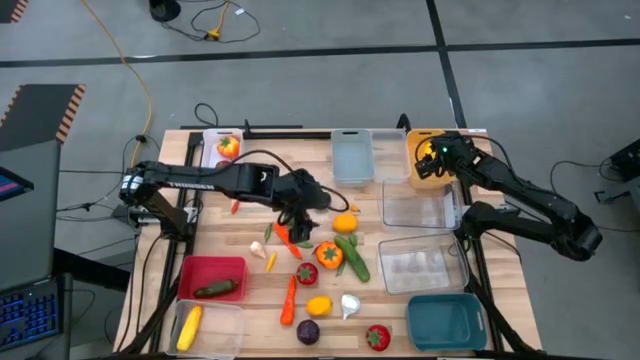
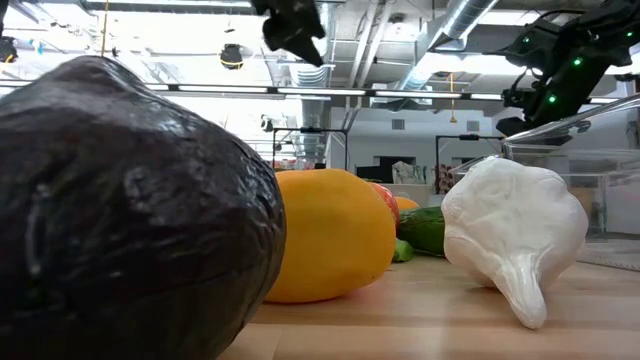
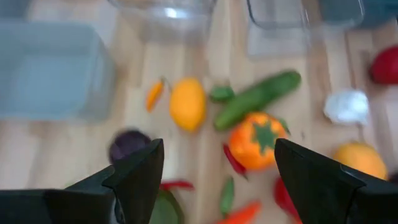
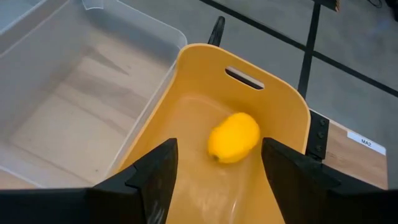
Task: Sort produce into baskets
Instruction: Put the small corn into the bottom white transparent bin
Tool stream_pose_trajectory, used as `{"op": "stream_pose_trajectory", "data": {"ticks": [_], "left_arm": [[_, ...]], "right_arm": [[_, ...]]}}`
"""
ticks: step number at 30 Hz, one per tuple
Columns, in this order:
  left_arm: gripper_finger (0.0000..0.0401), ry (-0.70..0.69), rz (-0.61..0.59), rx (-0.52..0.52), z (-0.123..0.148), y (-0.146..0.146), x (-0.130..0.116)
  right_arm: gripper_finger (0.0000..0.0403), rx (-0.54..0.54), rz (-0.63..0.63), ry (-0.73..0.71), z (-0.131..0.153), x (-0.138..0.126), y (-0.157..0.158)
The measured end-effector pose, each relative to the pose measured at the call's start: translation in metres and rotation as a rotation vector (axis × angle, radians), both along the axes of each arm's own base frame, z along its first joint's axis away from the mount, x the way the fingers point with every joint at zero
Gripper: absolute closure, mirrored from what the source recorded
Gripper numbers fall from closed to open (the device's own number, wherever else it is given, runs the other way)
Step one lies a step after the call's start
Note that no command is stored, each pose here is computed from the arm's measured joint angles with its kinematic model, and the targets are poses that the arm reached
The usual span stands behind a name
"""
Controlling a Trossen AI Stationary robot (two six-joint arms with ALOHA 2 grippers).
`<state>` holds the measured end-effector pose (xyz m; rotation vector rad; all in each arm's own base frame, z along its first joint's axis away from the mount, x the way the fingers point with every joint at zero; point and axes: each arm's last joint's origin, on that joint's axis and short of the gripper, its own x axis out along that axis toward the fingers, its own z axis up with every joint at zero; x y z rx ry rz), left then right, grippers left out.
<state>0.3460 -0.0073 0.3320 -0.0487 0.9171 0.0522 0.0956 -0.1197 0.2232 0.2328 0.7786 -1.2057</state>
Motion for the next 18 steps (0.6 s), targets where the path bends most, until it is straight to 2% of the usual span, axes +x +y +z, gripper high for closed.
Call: {"op": "stream_pose_trajectory", "data": {"ticks": [9, 18], "left_arm": [[0.0109, 0.264, -0.02, -0.031, -0.013, -0.021, -0.023], [0.0109, 0.338, -0.013, -0.059, -0.021, -0.049, -0.033]], "right_arm": [[0.0142, 0.001, 0.001, 0.001, 0.0, 0.0, 0.0], [0.0142, 0.001, 0.001, 0.001, 0.0, 0.0, 0.0]]}}
